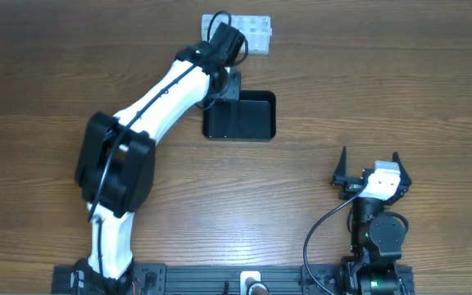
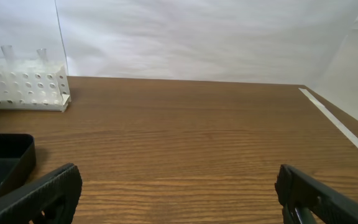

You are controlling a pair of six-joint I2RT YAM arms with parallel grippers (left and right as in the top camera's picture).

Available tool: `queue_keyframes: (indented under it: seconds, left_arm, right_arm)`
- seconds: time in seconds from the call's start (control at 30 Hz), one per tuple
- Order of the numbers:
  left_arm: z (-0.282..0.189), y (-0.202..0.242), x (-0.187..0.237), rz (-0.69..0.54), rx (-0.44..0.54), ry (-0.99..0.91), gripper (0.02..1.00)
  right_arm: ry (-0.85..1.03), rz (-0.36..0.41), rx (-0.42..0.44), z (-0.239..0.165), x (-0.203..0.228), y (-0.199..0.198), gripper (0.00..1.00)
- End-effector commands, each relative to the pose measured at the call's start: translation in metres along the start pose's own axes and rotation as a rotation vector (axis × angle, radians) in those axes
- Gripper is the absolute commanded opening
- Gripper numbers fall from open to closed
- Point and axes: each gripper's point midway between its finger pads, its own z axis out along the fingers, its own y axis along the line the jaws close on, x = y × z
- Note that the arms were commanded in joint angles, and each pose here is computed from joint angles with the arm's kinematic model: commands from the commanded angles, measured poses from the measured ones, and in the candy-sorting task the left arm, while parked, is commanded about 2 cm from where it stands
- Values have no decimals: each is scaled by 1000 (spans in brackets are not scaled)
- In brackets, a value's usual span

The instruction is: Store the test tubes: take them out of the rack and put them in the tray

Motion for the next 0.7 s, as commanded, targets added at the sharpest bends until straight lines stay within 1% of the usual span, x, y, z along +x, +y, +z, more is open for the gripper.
queue_keyframes:
  seconds: [0.03,0.1,0.2,0.27,0.37,0.53,0.63,0.7]
  left_arm:
    - [-154,0,-76,-24,-51,-464,606]
    - [-202,1,-93,16,-62,-603,748]
    - [-261,12,-109,67,-92,-758,873]
    - [-295,31,-118,63,-110,-841,915]
    - [-323,61,-124,12,-113,-896,993]
    - [-340,109,-121,-25,-47,-943,1000]
    - [-338,134,-109,-38,-43,-988,1000]
    - [-334,144,-97,-17,-44,-1020,1000]
  right_arm:
    - [1,-4,19,0,2,-4,991]
    - [1,-4,19,0,2,-4,991]
    - [1,-4,19,0,2,-4,991]
    - [1,-4,19,0,2,-4,991]
    - [1,-4,19,0,2,-4,991]
    - [1,-4,19,0,2,-4,993]
    - [1,-4,19,0,2,-4,991]
    - [1,-4,19,0,2,-4,993]
